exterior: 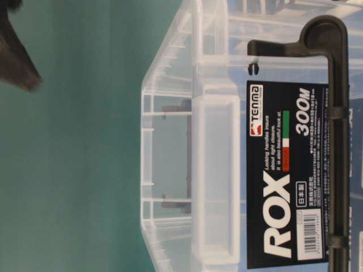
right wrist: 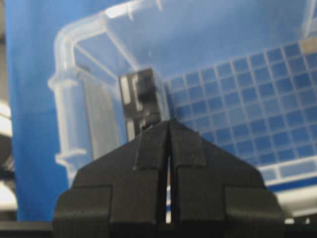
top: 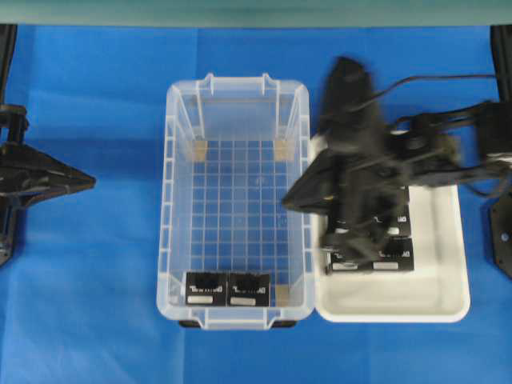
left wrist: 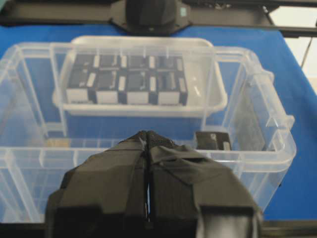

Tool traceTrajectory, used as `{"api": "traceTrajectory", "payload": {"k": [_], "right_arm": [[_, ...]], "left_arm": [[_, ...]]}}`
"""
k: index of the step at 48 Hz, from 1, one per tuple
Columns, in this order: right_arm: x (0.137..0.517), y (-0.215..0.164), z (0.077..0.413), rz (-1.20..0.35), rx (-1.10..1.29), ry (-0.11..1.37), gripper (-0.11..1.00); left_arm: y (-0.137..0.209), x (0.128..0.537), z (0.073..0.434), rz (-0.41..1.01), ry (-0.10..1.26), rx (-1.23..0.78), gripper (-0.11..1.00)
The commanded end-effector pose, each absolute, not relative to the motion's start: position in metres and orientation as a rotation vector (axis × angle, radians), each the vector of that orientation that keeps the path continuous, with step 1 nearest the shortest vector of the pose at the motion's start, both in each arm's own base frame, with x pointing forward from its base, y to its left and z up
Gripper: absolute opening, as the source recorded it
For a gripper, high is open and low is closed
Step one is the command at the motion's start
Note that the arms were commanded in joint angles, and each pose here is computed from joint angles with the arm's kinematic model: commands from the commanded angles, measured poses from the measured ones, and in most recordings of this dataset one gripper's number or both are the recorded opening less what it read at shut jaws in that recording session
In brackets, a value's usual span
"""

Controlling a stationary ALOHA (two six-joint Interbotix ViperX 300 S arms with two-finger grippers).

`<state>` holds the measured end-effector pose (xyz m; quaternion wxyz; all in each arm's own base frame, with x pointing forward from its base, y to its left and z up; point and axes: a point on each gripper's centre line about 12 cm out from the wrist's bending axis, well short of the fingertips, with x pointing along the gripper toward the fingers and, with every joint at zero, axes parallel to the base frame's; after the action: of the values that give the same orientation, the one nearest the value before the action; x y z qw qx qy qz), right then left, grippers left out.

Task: Pick the box from inside the plastic case
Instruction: 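Move the right gripper over the clear case toward the two boxes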

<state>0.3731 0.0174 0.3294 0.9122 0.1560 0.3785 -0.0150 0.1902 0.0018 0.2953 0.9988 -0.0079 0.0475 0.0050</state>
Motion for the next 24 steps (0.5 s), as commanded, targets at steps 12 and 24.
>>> {"api": "traceTrajectory", "payload": {"k": [12, 24], "right_arm": [[0.422, 0.021, 0.311, -0.041, 0.297, 1.126, 0.00], [0.442, 0.020, 0.285, 0.096, 0.379, 1.280, 0.04]], "left_arm": [[0.002, 0.191, 0.310, 0.011, 0.055, -0.016, -0.05], [0.002, 0.189, 0.313, 0.011, 0.043, -0.016, -0.05]]}}
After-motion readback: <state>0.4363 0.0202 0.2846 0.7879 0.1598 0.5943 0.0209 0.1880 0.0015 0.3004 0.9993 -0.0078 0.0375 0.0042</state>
